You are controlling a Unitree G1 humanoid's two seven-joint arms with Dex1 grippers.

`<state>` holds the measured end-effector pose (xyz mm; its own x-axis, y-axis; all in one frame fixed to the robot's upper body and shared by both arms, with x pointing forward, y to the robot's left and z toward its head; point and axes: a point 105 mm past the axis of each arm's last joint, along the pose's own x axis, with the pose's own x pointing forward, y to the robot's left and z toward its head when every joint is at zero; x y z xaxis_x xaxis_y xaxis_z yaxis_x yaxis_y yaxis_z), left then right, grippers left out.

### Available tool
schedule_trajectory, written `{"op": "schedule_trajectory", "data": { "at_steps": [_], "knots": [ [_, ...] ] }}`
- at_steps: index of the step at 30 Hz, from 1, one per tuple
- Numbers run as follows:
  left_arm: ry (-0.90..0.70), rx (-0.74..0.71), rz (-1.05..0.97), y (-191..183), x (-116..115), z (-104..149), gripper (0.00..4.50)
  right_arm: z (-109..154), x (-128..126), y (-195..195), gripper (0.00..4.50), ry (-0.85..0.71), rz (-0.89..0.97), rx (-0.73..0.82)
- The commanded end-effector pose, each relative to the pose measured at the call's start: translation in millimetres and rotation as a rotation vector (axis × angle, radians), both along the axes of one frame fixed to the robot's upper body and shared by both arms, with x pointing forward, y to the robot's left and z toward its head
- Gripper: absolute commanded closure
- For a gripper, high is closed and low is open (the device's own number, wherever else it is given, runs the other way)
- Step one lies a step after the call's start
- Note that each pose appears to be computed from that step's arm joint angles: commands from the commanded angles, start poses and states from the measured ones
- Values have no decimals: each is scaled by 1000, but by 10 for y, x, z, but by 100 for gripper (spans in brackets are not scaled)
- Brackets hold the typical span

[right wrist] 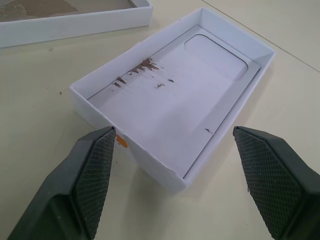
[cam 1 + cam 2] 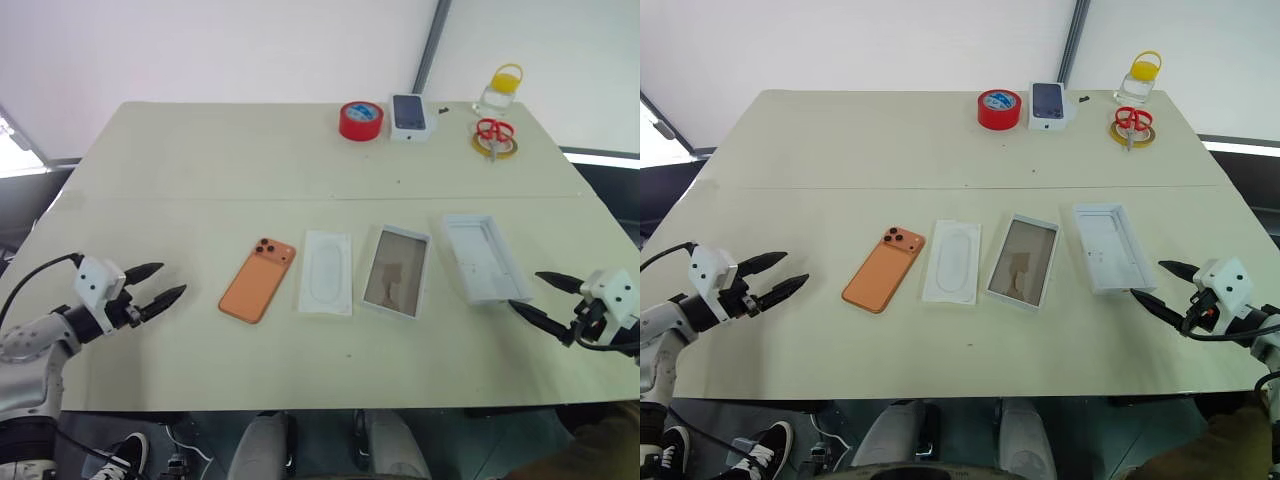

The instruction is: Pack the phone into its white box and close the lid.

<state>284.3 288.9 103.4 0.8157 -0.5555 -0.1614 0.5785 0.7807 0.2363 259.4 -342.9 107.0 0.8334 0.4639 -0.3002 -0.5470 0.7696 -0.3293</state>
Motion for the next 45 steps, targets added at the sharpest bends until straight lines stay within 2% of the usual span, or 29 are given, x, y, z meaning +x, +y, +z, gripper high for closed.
{"op": "schedule_trajectory", "data": {
  "at_steps": [1,4,8,10,12,14,19,21,23,27,29,39,41,42,45],
  "knots": [
    [-33,-30,-55,-332,38,124,111,162,68,95,58,-64,31,-7],
    [0,-96,-70,-516,66,199,111,230,92,220,58,-78,72,18],
    [129,-180,-156,-905,98,245,111,335,122,530,58,-74,182,62],
    [204,-275,-182,-1123,140,293,111,369,178,701,58,-95,225,26],
    [341,-280,-204,-1310,119,199,111,375,198,909,58,-102,298,-18],
    [411,-279,-242,-1470,69,167,111,355,206,1086,58,-119,362,-76],
    [593,-414,-258,-1732,103,149,111,429,223,1465,58,-150,487,-82],
    [625,-433,-279,-1821,96,182,111,464,268,1516,58,-169,492,-89],
    [705,-493,-205,-1841,198,138,111,475,292,1534,58,-170,497,-88],
    [820,-533,-168,-1901,223,92,111,486,326,1524,58,-184,487,-101],
    [844,-507,-146,-1903,228,59,111,483,331,1502,58,-188,474,-103],
    [951,-607,-136,-2166,246,-63,111,479,343,1518,58,-214,458,-116],
    [963,-588,-111,-2178,242,-134,160,481,348,1519,53,-216,459,-126],
    [962,-572,-92,-2168,246,-170,199,481,344,1522,53,-215,462,-129],
    [969,-579,-70,-2150,256,-210,347,477,327,1543,53,-209,471,-127]
  ]
}}
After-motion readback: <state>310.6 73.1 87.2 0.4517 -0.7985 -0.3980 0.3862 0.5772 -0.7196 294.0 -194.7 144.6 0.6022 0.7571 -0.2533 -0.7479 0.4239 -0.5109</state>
